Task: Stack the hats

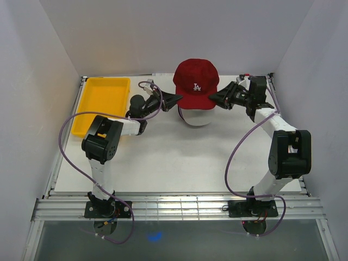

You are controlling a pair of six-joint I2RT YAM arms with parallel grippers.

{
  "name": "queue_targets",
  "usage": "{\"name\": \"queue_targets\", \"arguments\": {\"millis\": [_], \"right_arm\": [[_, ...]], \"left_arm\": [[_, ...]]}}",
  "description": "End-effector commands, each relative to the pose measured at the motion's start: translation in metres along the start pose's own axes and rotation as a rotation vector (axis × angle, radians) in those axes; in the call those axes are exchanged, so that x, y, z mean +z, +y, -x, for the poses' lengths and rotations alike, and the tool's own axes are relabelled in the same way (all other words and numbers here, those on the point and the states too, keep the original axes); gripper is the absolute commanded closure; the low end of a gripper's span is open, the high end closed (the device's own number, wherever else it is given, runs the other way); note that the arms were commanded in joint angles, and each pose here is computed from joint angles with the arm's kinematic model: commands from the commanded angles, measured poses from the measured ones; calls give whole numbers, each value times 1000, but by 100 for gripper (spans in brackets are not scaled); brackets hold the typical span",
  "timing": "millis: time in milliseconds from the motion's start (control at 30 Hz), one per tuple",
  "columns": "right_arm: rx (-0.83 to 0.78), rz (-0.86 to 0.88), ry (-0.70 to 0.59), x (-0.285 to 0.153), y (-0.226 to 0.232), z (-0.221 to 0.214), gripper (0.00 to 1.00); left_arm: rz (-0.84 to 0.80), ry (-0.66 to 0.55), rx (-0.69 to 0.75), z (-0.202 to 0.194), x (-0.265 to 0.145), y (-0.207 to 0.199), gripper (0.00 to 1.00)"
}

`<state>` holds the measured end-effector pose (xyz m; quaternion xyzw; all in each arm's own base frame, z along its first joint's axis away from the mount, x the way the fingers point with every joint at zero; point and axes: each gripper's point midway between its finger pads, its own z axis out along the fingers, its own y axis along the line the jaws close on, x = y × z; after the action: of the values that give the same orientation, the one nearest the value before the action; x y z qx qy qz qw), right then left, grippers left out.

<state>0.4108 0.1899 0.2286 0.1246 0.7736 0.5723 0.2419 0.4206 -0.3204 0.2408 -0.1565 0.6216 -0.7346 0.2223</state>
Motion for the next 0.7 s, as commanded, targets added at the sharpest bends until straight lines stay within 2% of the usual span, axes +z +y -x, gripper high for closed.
{"name": "queue_targets", "arguments": {"millis": [0,667], "right_arm": [[-72,-1,39,-2,-5,-17,74],[-40,-114,26,-12,-62,-18,77]], "left_arm": [[-12,167,30,-43,-1,-2,100],[155,178,-56,-48,-13,64,100]]}}
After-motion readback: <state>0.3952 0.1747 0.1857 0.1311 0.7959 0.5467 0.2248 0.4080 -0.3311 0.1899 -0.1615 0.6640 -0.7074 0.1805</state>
